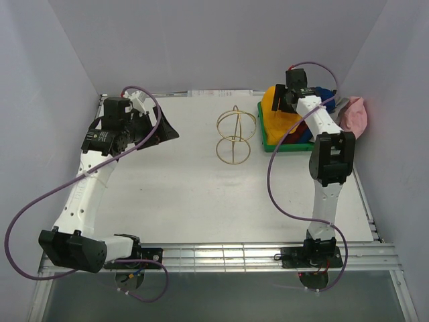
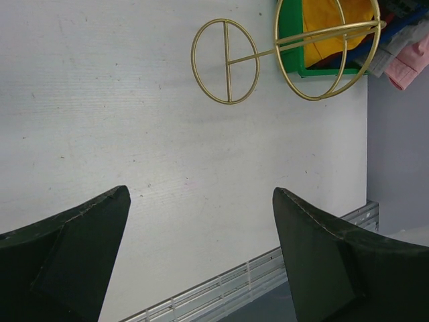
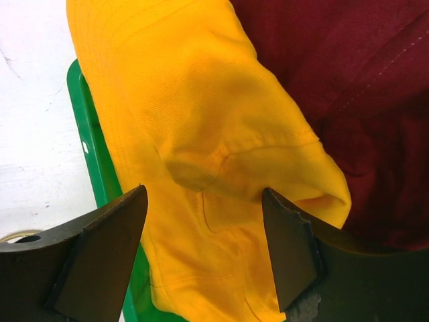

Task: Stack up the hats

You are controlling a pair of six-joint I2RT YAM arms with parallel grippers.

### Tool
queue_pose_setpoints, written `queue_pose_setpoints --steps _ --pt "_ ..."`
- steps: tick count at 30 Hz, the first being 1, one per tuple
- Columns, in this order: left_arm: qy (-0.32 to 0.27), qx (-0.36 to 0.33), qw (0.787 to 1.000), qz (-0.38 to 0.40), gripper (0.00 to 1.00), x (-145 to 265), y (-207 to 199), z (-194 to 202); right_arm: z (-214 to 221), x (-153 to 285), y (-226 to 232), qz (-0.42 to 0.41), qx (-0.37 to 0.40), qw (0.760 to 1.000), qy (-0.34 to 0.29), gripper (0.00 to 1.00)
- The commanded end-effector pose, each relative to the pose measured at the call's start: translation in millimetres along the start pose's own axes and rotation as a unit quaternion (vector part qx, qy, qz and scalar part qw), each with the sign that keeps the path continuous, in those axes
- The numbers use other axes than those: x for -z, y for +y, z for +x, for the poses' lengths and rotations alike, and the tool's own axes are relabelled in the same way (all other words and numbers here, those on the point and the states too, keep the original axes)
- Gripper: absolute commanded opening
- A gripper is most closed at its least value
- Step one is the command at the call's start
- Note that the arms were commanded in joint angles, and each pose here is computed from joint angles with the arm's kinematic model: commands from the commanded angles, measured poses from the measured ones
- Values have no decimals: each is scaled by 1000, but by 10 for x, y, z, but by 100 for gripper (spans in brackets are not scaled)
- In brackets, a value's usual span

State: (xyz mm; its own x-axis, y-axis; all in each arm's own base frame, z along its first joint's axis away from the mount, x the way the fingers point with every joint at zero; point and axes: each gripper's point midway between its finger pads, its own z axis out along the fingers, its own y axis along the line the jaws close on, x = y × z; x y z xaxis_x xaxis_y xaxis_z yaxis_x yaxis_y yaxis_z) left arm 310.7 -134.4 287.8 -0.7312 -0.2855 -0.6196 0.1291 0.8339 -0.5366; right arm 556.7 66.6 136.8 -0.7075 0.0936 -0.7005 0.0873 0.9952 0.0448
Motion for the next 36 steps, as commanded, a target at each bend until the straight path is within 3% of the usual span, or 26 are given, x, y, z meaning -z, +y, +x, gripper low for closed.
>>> queue_pose_setpoints --steps 1,7,10,16,24,36 --pt "0 -1 1000 1 98 -43 8 1 -266 16 51 18 15 999 -48 74" --pt "5 3 1000 -2 97 -106 39 18 -312 -17 -32 54 25 996 -63 72" --pt "5 5 1000 -2 97 -126 43 19 -339 -38 -44 58 31 996 -66 63" --pt "7 10 1000 5 96 -142 22 17 -350 -78 -10 51 33 996 -62 44" --pt "4 9 1000 5 96 -134 23 13 -467 62 10 45 32 996 -73 8" --pt "-11 17 998 55 90 -174 -157 -76 -1257 1168 41 18 16 985 -171 8"
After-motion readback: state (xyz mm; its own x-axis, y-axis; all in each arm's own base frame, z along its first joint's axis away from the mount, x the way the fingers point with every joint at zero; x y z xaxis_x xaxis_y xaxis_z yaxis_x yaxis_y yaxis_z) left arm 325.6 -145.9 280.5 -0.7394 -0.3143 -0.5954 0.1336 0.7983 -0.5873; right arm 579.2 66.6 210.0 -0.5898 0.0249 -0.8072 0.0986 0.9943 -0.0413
